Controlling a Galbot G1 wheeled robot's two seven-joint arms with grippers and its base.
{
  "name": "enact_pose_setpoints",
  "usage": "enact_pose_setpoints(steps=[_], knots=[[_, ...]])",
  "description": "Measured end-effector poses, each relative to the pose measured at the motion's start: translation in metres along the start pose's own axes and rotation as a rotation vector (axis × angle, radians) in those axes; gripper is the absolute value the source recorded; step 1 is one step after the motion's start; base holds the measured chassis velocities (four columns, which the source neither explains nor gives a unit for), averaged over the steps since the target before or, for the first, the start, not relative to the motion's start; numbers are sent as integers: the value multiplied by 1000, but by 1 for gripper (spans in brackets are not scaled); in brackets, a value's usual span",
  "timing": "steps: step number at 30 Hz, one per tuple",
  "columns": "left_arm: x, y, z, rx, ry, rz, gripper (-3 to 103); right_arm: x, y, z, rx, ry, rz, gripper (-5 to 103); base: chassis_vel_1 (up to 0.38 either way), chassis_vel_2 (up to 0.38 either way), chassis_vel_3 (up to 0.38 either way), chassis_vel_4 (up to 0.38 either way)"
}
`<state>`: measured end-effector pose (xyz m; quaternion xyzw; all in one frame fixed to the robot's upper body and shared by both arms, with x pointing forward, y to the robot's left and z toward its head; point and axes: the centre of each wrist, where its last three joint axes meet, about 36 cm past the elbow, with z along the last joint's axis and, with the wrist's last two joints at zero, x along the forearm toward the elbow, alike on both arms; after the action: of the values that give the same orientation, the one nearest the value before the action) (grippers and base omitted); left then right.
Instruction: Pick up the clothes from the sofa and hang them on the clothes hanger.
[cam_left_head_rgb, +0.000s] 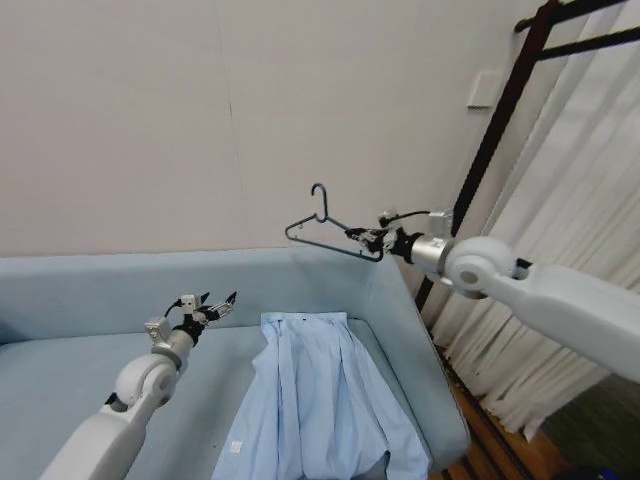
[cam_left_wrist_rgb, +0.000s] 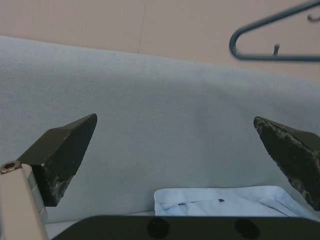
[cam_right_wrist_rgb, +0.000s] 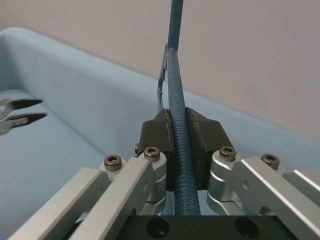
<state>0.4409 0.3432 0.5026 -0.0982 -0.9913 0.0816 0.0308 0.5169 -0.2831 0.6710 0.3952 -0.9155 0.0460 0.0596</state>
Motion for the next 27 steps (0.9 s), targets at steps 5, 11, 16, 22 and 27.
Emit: enact_pose_setpoints(steps=[5,11,16,22,27], knots=[[5,6,7,-1,20,-22,100,-21,12,78,-64,-64,-43,8,0,0,0,0],[-2,11,7,-20,44,-32,100,-9,39,136,-192,-97,4,8,0,0,0,0],[-17,24,17,-22,89,-51,100,33,41,151,-239,-51,29,8,0,0,0,0],[-84,36,50,40,190,-68,100,56,25,178,-291,70,-15,8,0,0,0,0],[-149,16,98,96,300,-49,100,41,16,193,-318,94,-28,8,0,0,0,0]])
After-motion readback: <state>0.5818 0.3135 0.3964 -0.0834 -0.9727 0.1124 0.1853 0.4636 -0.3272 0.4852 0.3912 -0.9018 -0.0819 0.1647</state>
